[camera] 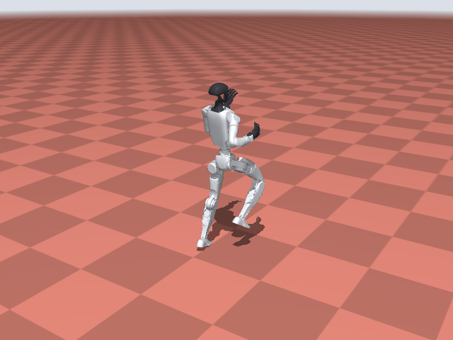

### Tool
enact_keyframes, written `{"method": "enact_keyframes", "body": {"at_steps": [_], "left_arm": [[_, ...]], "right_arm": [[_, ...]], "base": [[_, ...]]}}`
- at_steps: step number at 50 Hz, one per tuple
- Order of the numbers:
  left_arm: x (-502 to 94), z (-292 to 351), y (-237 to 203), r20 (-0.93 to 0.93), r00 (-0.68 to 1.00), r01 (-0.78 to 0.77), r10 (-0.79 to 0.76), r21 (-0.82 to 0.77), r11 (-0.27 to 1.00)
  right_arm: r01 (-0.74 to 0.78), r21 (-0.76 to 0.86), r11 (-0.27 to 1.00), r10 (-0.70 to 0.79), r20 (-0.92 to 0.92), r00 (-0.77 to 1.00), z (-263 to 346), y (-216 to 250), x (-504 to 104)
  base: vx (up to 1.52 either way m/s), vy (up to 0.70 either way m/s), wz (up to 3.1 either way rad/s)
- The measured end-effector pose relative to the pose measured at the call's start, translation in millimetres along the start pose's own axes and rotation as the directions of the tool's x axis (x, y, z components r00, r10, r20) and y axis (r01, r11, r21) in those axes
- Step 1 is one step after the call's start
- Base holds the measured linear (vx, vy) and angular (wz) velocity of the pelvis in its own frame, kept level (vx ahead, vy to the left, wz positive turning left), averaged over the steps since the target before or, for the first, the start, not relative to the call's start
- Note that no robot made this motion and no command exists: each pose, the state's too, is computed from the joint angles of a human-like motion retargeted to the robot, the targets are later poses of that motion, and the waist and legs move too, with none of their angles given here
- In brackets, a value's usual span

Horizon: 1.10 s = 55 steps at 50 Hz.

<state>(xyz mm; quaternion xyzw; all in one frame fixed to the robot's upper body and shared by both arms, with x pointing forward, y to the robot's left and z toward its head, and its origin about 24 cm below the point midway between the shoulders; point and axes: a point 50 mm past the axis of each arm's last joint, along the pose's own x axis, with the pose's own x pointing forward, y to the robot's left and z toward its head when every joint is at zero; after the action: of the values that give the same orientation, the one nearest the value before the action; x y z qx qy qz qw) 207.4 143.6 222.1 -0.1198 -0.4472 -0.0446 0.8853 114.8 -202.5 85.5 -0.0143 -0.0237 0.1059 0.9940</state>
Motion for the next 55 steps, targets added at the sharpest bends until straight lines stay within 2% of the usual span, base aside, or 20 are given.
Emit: {"method": "enact_keyframes", "body": {"at_steps": [2,5,8,10,12,15,18,20,21,24,28,31,34,38,41,45,48,50,52,55], "left_arm": [[-17.7,7.0,6.0,-0.072,0.997,0.006,-0.01,-0.048,0.999],[-30.8,-11.5,21.7,-0.232,0.973,-0.017,0.002,-0.066,0.998],[-66.7,-26.4,39.3,-0.4,0.898,-0.221,0.182,-0.053,0.974],[-86.3,-24.1,57.0,-0.446,0.842,-0.331,0.304,0.018,0.943],[-103.6,-2.9,85.2,-0.458,0.802,-0.364,0.384,0.135,0.921],[-138.9,24.3,111.3,-0.576,0.671,-0.46,0.467,0.172,0.871],[-146.9,26.9,100.4,-0.686,0.628,-0.354,0.368,0.168,0.92],[-145.7,26.2,94.1,-0.735,0.625,-0.186,0.261,0.185,0.965],[-150.4,26.3,94.8,-0.749,0.61,-0.148,0.259,0.213,0.966],[-166.8,16.4,94.8,-0.782,0.552,-0.13,0.29,0.263,0.956],[-140.1,-33.4,76.7,-0.706,0.672,-0.103,0.226,0.213,0.972],[-56.4,-62.6,39.6,-0.428,0.898,-0.034,0.104,0.169,0.985],[37.7,-27.3,9.3,-0.017,0.996,0.084,-0.083,0.179,0.98],[46.6,31.6,7.7,0.276,0.953,0.037,-0.127,0.308,0.951],[21.7,43.9,11.6,0.243,0.962,0.048,-0.121,0.286,0.957],[-0.6,39.8,14.2,0.07,0.991,0.108,-0.112,0.065,0.992],[-25.9,26.9,27.7,-0.091,0.996,0.01,-0.008,0.021,1.0],[-46.2,21.7,47.7,-0.222,0.97,-0.097,0.104,0.039,0.994],[-75.8,18.8,74.4,-0.37,0.896,-0.22,0.245,0.109,0.969],[-127.2,13.6,102.2,-0.588,0.715,-0.314,0.379,0.215,0.925]], "right_arm": [[0.028,-0.064,0.998,-0.032,-0.065,0.997,-8.6,-4.3,-4.9],[0.104,-0.08,0.991,-0.11,-0.074,0.991,-33.8,-14.3,32.7],[0.04,-0.075,0.996,-0.041,-0.005,0.999,-47.9,29.3,99.8],[-0.121,-0.112,0.986,0.139,0.167,0.976,-20.5,81.0,148.2],[-0.201,-0.127,0.971,0.237,0.473,0.848,57.5,117.1,184.9],[-0.284,-0.085,0.955,0.239,0.787,0.568,171.0,132.1,188.8],[-0.346,0.109,0.932,0.09,0.855,0.511,179.8,121.8,150.6],[-0.357,0.119,0.927,0.076,0.87,0.487,170.7,112.2,123.7],[-0.363,0.056,0.93,0.131,0.873,0.47,166.2,108.1,114.2],[-0.33,-0.085,0.94,0.255,0.818,0.515,146.7,89.2,94.0],[-0.243,-0.128,0.962,0.266,0.649,0.713,97.5,73.2,93.0],[-0.084,-0.189,0.978,0.172,0.515,0.84,62.2,44.5,97.8],[0.062,-0.169,0.984,0.008,0.385,0.923,36.8,3.8,79.3],[0.021,-0.15,0.988,0.006,0.179,0.984,24.8,-9.9,22.5],[-0.078,-0.141,0.987,0.078,-0.006,0.997,17.0,-6.6,-5.0],[-0.083,-0.102,0.991,0.068,-0.14,0.988,-5.6,-7.6,-10.6],[-0.081,-0.141,0.987,0.076,-0.039,0.996,-13.3,-1.0,29.5],[-0.068,-0.165,0.984,0.086,0.11,0.99,-1.2,7.0,72.5],[-0.042,-0.122,0.992,0.083,0.356,0.931,39.5,18.7,115.0],[-0.073,-0.052,0.996,0.088,0.704,0.705,130.7,30.1,146.2]], "base": [[0.23,-0.06,1.54],[0.06,-0.04,0.47],[-0.11,-0.07,-0.47],[-0.15,-0.09,-1.6],[-0.19,-0.11,-2.62],[-0.03,-0.07,-0.46],[0.32,0.09,1.66],[0.28,0.09,-0.12],[0.18,0.11,-0.69],[0.05,0.17,-0.13],[-0.11,0.19,0.41],[-0.29,0.19,1.1],[-0.21,0.09,1.8],[0.21,0.02,-1.02],[0.35,-0.07,0.17],[0.16,-0.06,0.86],[0.0,0.0,0.0],[-0.07,-0.07,0.05],[-0.09,-0.06,-0.5],[-0.08,-0.02,-0.84]]}}
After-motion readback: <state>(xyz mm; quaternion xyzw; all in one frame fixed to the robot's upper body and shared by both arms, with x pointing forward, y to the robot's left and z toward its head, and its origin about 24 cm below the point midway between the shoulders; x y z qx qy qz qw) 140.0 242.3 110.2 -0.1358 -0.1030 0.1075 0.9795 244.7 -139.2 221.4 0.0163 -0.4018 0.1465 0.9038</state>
